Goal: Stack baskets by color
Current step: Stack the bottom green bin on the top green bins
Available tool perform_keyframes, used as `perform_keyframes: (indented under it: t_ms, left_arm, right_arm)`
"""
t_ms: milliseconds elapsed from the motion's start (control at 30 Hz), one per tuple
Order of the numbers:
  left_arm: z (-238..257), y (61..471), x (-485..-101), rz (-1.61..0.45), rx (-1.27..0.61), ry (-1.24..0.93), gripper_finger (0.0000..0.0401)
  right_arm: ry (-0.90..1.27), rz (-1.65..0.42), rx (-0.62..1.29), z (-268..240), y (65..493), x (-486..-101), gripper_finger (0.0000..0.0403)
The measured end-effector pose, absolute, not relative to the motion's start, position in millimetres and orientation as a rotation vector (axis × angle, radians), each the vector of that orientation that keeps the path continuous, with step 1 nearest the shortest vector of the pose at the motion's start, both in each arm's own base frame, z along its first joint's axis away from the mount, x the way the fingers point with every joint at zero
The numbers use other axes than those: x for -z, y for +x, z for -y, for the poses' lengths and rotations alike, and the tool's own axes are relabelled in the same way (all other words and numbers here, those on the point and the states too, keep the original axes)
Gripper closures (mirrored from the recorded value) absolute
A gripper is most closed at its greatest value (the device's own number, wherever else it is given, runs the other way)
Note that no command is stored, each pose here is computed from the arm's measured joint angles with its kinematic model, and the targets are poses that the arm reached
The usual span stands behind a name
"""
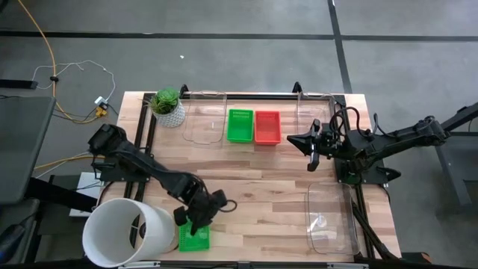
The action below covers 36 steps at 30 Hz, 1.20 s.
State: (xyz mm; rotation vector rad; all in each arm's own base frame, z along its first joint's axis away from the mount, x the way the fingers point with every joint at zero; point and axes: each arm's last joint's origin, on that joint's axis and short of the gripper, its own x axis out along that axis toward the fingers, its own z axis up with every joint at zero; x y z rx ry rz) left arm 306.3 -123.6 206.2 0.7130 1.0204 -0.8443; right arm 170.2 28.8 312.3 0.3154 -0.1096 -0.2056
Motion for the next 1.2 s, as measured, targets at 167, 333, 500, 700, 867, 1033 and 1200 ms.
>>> perform_keyframes:
  t_ms: [167,333,500,700,867,1033,1200]
  left_arm:
    - [126.8,310.2,-192.5,-1.054,0.862,0.728,0.0263]
    - [128.0,313.8,-178.1,-1.099,0.871,0.727,0.0263]
    - [127.8,315.7,-169.6,-1.126,0.875,0.725,0.0264]
    - [124.3,321.1,-171.2,-1.087,0.855,0.718,0.0298]
    - [117.8,323.4,-171.2,-1.09,0.846,0.703,0.0369]
    - [107.8,327.1,-171.7,-1.087,0.833,0.698,0.039]
    - [85.9,333.5,-172.1,-1.108,0.755,0.706,0.0398]
  right_arm:
    - [0.314,0.097,0.209,-28.8,170.3,-310.9,0.0403]
    - [0.319,0.09,0.21,-28.8,170.3,-310.2,0.0403]
    - [0.319,0.091,0.211,-28.7,170.3,-310.3,0.0403]
    - [0.319,0.091,0.214,-28.7,170.3,-310.2,0.0403]
    - [0.322,0.091,0.214,-28.7,170.3,-310.2,0.0403]
    - [0.334,0.092,0.213,-28.7,170.3,-310.1,0.0403]
    - [0.334,0.092,0.213,-28.7,170.3,-310.1,0.0403]
